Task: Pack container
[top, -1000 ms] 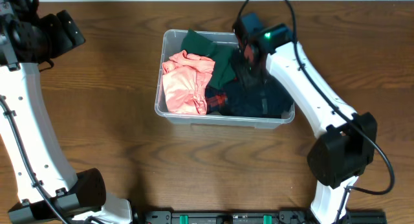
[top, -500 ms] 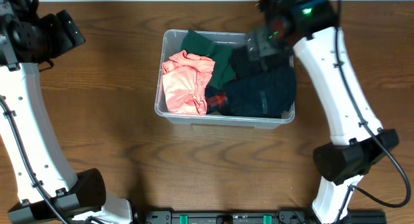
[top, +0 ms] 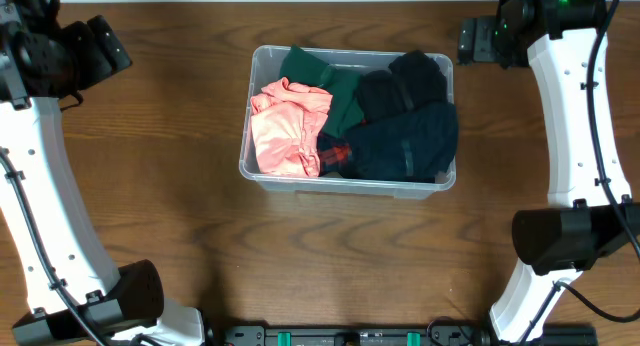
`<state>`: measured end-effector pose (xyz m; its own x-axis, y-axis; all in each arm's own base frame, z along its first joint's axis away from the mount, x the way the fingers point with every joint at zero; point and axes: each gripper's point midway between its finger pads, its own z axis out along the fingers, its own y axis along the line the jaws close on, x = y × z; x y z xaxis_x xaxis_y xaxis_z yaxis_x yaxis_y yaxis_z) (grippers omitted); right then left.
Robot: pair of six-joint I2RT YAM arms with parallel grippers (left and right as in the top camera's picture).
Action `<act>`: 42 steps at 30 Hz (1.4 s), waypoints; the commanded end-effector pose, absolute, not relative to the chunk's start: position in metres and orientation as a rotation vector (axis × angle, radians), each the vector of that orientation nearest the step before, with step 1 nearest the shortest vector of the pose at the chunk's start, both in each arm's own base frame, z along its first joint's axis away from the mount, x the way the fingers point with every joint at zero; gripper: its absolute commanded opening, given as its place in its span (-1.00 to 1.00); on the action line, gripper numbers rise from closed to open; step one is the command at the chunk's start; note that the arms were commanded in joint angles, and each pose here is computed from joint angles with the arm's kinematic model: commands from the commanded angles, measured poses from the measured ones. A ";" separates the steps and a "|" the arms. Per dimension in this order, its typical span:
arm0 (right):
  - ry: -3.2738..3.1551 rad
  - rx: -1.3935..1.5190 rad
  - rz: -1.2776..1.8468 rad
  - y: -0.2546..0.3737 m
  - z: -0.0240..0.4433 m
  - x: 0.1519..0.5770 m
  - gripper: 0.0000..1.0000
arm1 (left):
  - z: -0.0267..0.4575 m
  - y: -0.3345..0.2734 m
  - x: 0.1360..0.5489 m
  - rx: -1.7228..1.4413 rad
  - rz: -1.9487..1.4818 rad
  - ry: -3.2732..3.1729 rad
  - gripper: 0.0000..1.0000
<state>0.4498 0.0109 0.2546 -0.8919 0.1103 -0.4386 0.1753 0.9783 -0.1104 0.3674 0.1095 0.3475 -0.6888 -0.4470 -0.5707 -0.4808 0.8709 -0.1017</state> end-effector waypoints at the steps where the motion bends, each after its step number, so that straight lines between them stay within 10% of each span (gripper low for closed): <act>1: 2.662 0.247 -0.212 0.004 0.259 0.452 0.99 | 0.345 0.112 0.368 -0.683 0.079 2.437 0.96; 25: 2.663 0.244 -0.211 0.005 0.259 0.452 0.99 | 0.499 0.056 0.195 -0.486 0.078 1.915 0.96; 42: 2.662 0.245 -0.211 0.005 0.259 0.452 0.99 | 0.428 0.029 0.188 -0.316 -0.080 1.505 0.96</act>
<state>0.4498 0.0089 0.2548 -0.8899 0.1215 -0.4397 0.1862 0.9767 -0.1071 0.1823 0.0366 0.4544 0.0800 -0.2428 -0.9668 -0.1894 0.9485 -0.2539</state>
